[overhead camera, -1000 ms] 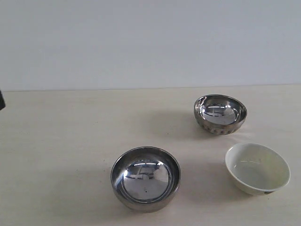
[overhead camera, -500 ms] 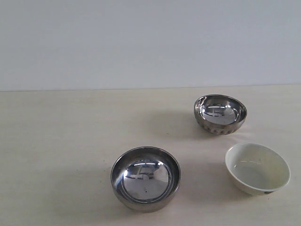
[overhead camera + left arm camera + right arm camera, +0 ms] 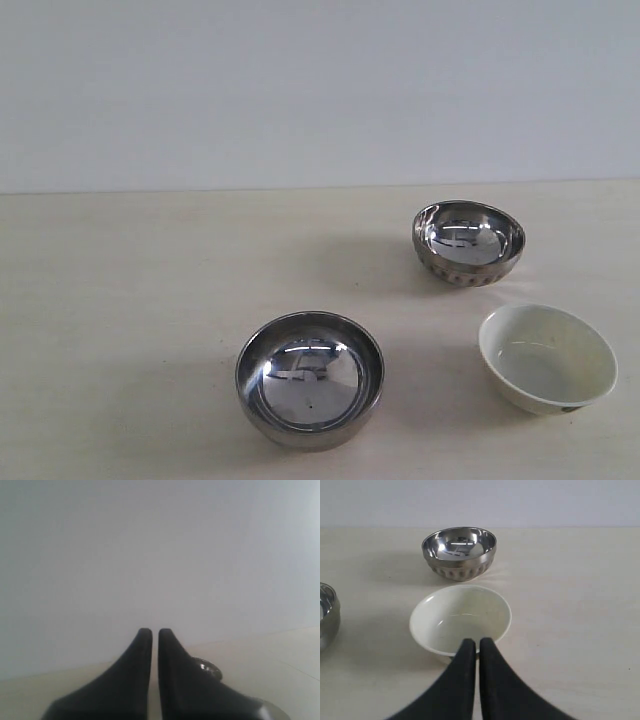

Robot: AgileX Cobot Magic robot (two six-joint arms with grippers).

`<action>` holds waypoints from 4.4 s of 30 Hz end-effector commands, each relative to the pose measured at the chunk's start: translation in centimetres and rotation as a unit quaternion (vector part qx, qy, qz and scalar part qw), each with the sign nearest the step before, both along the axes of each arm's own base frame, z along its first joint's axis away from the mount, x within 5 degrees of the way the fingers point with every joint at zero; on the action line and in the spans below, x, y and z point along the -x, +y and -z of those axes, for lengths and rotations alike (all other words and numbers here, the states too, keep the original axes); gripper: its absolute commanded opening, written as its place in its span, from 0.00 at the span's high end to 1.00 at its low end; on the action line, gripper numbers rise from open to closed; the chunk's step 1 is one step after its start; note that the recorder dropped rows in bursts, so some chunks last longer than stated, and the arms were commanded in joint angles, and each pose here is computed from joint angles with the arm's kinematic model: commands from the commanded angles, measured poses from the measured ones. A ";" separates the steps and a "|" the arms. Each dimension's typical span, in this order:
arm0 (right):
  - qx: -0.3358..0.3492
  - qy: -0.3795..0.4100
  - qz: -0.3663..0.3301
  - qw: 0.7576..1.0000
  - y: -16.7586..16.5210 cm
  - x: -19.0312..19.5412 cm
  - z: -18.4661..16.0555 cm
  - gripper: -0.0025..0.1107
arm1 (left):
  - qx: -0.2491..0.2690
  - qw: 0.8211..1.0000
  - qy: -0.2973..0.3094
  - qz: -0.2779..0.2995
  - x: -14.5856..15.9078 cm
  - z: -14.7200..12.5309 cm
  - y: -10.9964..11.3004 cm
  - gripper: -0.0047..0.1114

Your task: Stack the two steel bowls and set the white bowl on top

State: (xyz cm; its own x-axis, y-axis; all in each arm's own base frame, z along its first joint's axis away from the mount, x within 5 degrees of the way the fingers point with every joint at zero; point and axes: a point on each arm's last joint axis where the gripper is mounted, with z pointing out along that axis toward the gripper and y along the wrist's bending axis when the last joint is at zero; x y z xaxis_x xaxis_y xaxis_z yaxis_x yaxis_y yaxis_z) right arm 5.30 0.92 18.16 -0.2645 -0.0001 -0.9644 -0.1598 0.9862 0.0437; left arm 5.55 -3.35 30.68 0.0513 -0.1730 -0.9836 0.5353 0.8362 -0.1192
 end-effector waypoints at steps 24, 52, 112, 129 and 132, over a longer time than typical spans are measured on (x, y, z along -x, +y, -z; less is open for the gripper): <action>0.003 -0.005 0.002 1.000 0.0 0.0 -0.1 0.98 | 0.055 0.962 -0.025 -0.268 1.2 4.0 3.4 0.92; 0.003 -0.005 0.002 1.000 0.0 0.0 -0.1 0.98 | 0.123 0.930 0.215 -0.270 0.1 12.1 3.3 0.92; 0.003 -0.005 0.002 1.000 0.0 0.0 -0.1 0.98 | -0.165 0.942 0.133 -0.259 0.1 12.1 3.3 0.92; 0.003 -0.005 0.002 1.000 0.0 0.0 -0.1 0.98 | -0.166 0.942 0.135 -0.259 0.1 12.1 3.3 0.92; 0.003 -0.005 0.002 1.000 0.0 0.0 -0.1 0.98 | -0.166 0.942 0.135 -0.259 0.1 12.1 3.3 0.92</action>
State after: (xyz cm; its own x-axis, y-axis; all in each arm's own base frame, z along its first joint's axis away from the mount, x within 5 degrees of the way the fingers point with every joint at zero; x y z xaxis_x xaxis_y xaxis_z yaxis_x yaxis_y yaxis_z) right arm 5.30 0.92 18.16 -0.2645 -0.0001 -0.9644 -0.1598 0.9862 0.0437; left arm 5.43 0.00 18.66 -0.2121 0.1419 -0.9669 0.0344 0.9899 0.1377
